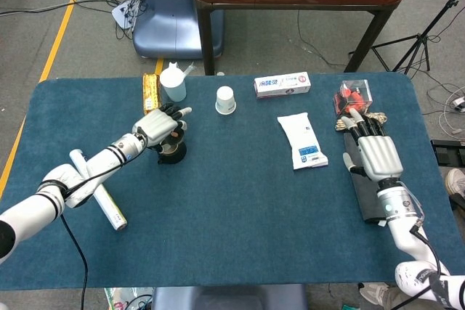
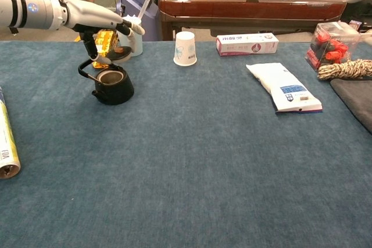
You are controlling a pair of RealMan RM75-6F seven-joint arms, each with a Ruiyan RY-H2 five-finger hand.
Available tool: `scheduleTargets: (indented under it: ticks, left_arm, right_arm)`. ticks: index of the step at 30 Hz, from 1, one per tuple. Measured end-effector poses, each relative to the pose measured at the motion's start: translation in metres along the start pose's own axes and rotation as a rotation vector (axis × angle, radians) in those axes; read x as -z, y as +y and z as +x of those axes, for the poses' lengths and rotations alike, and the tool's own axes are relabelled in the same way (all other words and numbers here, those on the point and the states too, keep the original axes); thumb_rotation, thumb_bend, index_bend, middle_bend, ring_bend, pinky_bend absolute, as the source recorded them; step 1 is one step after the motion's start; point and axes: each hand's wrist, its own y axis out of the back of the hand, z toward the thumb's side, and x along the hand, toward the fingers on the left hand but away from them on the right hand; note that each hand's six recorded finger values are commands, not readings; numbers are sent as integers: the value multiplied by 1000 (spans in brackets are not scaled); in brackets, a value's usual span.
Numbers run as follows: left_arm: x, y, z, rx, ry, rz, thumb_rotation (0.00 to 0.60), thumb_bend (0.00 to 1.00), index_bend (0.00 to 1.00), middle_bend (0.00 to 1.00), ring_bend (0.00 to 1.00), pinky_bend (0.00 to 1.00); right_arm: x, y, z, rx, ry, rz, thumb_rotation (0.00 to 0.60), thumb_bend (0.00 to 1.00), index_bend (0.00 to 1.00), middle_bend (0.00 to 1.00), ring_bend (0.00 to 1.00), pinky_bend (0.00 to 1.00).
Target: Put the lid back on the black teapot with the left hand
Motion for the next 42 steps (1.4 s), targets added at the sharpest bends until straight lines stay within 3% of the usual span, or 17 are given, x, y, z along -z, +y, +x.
scheduleTargets:
  ticks: [20,35,42]
  left_arm:
    - [15,-10,-6,3,-1,-8,600,322,336,0,0,0]
    - [19,-18,-12,13,8,-1,600,322,221,0,0,0]
    - [20,-20,-13,13,15,-4,600,323,212,0,0,0]
  right_arm:
    - [-13,-2,-6,-7,11,10,600,436,29,0,0,0]
    - [-16,1,-6,1,26,9,600,435,29,0,0,0]
    - [-17,3,-7,7,26,9,600,435,29,0,0,0]
